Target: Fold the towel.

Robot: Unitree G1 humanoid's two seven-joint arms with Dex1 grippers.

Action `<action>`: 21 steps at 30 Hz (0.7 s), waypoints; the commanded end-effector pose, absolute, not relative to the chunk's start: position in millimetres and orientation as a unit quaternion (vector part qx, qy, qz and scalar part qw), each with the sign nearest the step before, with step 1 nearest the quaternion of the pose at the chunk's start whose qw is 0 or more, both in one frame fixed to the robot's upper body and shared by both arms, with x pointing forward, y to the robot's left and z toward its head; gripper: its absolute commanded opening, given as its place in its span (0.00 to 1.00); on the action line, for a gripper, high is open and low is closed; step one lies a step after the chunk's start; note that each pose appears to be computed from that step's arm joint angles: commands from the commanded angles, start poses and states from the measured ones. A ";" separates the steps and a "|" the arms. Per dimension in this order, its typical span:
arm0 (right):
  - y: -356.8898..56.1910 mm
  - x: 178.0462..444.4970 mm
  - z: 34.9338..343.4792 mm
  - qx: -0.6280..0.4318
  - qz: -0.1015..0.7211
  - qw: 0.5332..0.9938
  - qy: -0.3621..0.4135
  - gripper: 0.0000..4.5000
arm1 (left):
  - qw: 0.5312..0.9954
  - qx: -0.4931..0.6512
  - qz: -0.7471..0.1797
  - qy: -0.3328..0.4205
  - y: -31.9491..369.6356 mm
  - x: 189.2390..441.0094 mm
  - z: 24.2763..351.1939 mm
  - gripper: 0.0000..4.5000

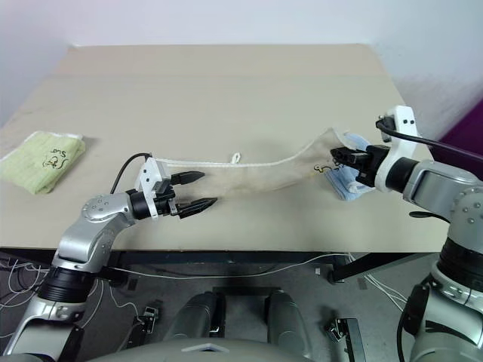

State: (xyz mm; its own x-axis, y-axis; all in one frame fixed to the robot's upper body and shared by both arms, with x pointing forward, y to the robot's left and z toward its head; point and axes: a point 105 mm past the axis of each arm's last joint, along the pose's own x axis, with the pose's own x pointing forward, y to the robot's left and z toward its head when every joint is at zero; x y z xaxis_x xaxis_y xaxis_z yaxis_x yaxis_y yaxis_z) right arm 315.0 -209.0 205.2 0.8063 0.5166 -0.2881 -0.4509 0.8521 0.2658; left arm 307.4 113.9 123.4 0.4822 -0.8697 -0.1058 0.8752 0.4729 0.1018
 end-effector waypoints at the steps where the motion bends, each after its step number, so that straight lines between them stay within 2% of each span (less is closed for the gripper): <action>1: -173.4 315.1 216.0 0.056 0.317 0.934 0.157 0.01 | 0.856 0.078 -0.511 0.003 110.4 306.5 130.5 0.92; 9: -87.1 316.9 195.5 0.029 0.446 0.877 0.174 0.01 | 0.858 0.075 -0.508 0.001 108.1 306.2 129.3 0.92; 12: -55.1 312.5 173.7 0.023 0.490 0.848 0.199 0.01 | 0.859 0.076 -0.506 -0.002 107.1 306.4 129.8 0.92; 16: -43.4 321.6 149.3 0.015 0.492 0.842 0.221 0.01 | 0.863 0.076 -0.500 -0.004 109.2 305.3 130.2 0.92; 21: -40.8 328.3 138.0 0.016 0.491 0.841 0.229 0.01 | 0.866 0.075 -0.494 -0.001 111.9 301.3 127.4 0.92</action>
State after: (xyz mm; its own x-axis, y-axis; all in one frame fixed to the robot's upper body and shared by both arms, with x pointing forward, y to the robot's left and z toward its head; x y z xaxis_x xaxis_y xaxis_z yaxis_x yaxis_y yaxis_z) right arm 326.6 -46.6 125.0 0.4125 0.8125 -0.4119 -0.7908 0.5439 0.2809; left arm 303.5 112.7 114.6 0.5136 -0.8521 -0.1011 0.8579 0.5077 0.0792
